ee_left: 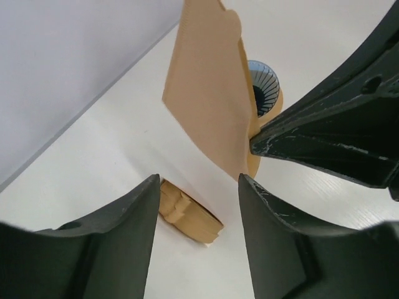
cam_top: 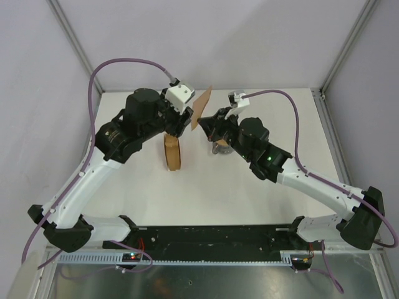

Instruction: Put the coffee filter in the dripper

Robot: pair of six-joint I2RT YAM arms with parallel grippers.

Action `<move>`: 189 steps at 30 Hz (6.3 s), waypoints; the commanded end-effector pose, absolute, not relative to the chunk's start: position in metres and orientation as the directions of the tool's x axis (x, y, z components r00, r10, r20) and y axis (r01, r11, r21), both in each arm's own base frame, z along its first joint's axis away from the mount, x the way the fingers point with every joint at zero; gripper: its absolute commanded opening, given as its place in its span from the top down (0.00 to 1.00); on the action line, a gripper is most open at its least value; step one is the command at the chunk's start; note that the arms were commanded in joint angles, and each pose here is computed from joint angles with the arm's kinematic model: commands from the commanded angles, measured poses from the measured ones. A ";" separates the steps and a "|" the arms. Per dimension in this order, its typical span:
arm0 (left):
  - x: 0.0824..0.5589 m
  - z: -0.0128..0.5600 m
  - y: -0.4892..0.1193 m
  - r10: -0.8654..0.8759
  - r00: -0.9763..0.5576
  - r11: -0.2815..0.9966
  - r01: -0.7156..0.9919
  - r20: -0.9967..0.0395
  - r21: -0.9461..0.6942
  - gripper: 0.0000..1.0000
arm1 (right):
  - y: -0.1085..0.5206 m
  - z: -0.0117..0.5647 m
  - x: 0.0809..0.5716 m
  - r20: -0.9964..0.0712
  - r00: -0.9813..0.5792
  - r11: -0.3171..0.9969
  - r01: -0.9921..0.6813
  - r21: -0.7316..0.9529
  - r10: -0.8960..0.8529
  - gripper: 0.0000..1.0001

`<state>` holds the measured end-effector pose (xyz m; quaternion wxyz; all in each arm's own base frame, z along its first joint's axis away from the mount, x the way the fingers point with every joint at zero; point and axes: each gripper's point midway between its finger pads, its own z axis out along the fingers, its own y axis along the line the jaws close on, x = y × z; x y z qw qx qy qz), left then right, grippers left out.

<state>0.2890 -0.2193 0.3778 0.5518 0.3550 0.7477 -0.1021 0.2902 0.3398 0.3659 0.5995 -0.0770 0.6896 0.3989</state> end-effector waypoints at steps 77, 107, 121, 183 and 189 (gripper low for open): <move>0.262 0.396 -0.250 0.298 -0.150 0.594 0.803 -0.943 0.059 0.93 | 0.352 0.412 0.257 -0.916 -0.169 0.532 -0.770 0.353 0.364 1.00; 0.276 0.385 -0.239 0.325 -0.174 0.665 0.741 -0.929 0.094 0.88 | 0.358 0.394 0.264 -0.922 -0.198 0.554 -0.750 0.361 0.333 1.00; 0.272 0.397 -0.245 0.294 -0.165 0.644 0.762 -0.941 0.068 0.70 | 0.360 0.387 0.265 -0.928 -0.210 0.551 -0.756 0.355 0.309 1.00; 0.262 0.380 -0.255 0.348 -0.165 0.560 0.826 -0.923 0.064 0.79 | 0.352 0.402 0.258 -0.931 -0.177 0.547 -0.768 0.334 0.320 1.00; 0.264 0.379 -0.254 0.349 -0.171 0.569 0.820 -0.922 0.064 0.99 | 0.350 0.404 0.256 -0.935 -0.166 0.549 -0.772 0.321 0.314 1.00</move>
